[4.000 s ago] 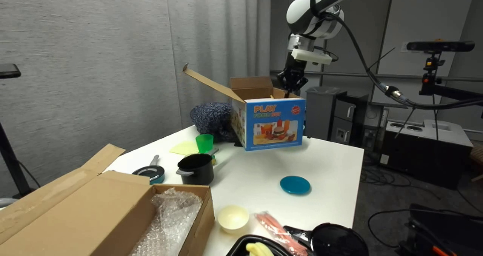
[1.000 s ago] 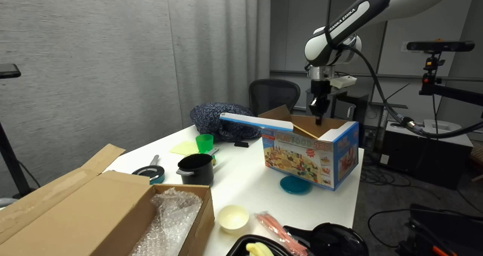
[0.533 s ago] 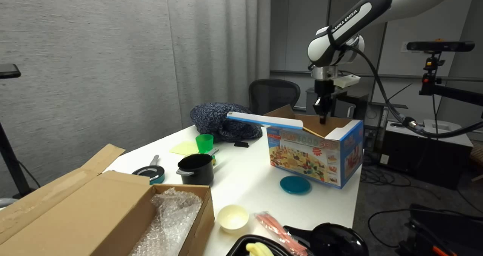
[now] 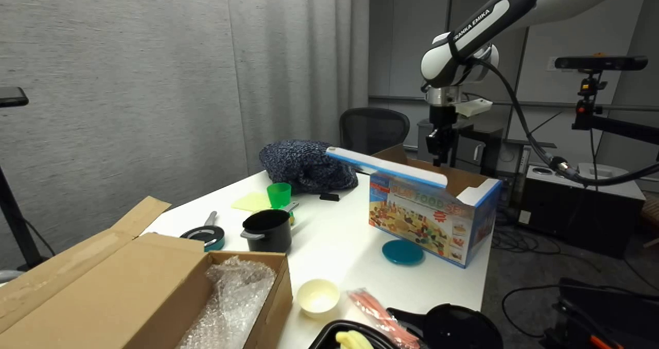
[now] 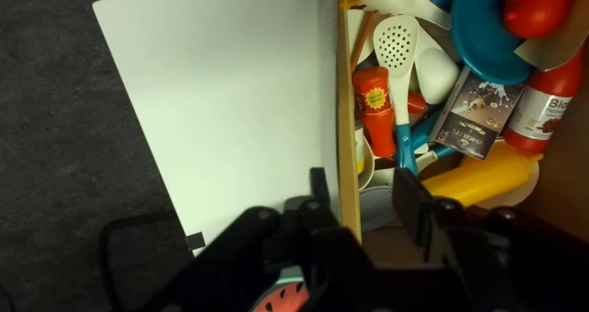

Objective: Pick up the box and slightly move it to the right.

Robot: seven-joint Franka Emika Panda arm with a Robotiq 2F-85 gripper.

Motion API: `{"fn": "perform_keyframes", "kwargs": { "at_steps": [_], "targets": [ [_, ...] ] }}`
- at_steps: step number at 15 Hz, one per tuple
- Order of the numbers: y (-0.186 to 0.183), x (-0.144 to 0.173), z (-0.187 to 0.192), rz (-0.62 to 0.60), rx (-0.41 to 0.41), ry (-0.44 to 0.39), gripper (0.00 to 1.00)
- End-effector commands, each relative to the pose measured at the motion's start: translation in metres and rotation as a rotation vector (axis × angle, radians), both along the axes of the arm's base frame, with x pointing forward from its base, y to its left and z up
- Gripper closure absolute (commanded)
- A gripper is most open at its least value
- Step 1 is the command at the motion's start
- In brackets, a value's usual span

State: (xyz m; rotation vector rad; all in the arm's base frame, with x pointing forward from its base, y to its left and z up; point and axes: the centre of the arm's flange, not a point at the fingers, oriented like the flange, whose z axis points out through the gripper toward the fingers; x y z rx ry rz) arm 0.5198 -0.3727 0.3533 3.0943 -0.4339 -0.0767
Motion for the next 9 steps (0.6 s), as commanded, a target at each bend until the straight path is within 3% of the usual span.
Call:
{"fn": "perform_keyframes", "kwargs": {
  "at_steps": [1,4,9],
  "targets": [
    [0.008,0.003,0.039,0.023,-0.005,-0.051,0.24],
    [0.029,0.013,0.074,0.05,0.024,-0.096,0.02],
    [0.088,0.035,0.125,0.143,0.104,-0.167,0.0]
  ]
}}
